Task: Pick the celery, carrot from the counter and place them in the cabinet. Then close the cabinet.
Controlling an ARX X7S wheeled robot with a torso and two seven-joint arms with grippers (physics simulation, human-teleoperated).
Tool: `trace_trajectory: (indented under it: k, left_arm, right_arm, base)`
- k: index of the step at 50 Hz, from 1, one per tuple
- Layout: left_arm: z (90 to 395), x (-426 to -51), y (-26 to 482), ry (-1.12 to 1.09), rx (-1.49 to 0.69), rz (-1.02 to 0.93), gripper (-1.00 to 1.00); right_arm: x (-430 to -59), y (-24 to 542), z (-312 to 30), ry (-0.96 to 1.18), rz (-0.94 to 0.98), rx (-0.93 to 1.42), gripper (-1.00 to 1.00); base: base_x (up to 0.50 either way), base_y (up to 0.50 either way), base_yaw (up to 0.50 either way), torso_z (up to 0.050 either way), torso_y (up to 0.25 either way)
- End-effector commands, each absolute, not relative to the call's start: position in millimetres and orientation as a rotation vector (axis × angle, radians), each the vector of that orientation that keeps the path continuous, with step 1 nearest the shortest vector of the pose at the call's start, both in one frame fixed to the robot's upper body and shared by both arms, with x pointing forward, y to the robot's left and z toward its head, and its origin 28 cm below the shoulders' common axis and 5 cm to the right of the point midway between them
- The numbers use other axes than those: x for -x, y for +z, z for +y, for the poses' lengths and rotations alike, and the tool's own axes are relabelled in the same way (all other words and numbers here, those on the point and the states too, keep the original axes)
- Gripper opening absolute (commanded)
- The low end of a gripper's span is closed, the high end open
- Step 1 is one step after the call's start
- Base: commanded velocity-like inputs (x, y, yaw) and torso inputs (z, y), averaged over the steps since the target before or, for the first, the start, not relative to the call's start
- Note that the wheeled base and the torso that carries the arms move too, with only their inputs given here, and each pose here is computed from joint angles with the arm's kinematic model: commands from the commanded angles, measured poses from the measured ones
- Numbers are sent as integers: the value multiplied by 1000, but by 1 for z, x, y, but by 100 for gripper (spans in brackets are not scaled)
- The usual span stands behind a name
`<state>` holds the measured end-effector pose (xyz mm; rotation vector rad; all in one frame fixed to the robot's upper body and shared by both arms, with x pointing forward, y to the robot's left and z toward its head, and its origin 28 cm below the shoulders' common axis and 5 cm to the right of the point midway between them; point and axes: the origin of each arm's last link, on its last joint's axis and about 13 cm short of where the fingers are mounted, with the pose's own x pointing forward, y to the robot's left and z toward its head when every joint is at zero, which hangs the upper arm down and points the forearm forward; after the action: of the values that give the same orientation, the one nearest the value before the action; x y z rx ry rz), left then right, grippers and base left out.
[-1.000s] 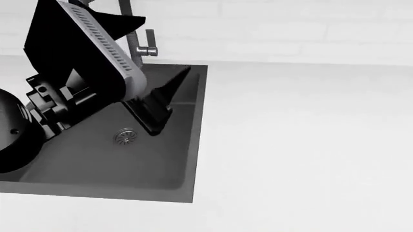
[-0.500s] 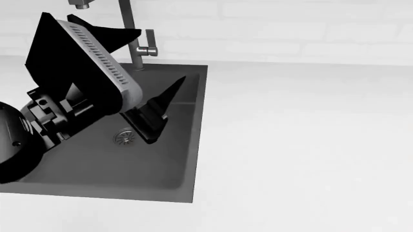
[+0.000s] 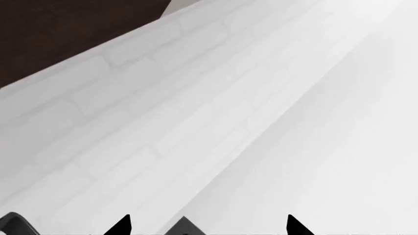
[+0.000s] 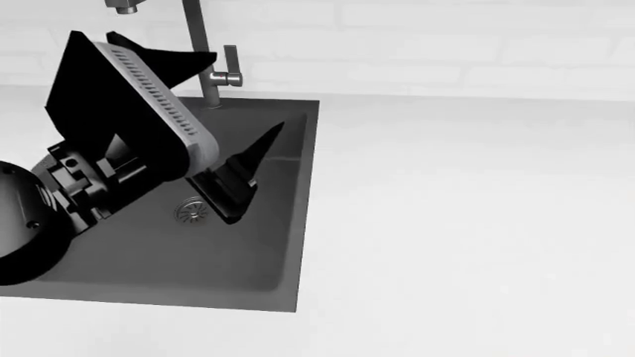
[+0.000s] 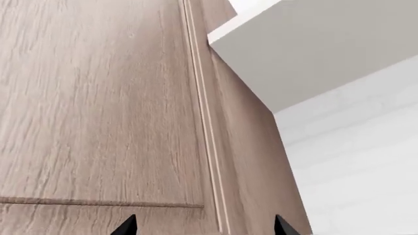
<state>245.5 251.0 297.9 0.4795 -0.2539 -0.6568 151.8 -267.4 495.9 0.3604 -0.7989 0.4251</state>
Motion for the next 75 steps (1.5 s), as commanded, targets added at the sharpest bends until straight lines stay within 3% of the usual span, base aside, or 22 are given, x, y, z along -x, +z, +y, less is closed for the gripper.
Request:
trace_trajectory:
  k: [1, 37, 75]
  left_arm:
    - [251, -248, 294, -659, -476, -248, 100]
    - [251, -251, 284, -674, -464, -233, 100]
    - [255, -253, 279, -672, -456, -223, 100]
  right_arm:
    - [-172, 519, -245, 508, -761, -321, 100]
    - [-193, 579, -168, 624, -531, 222, 100]
    - [-251, 592, -139, 534, -191, 556, 100]
  base:
    - [0, 0, 0, 0, 0]
    - [0, 1, 4, 0, 0]
    - [2, 3, 3, 0, 0]
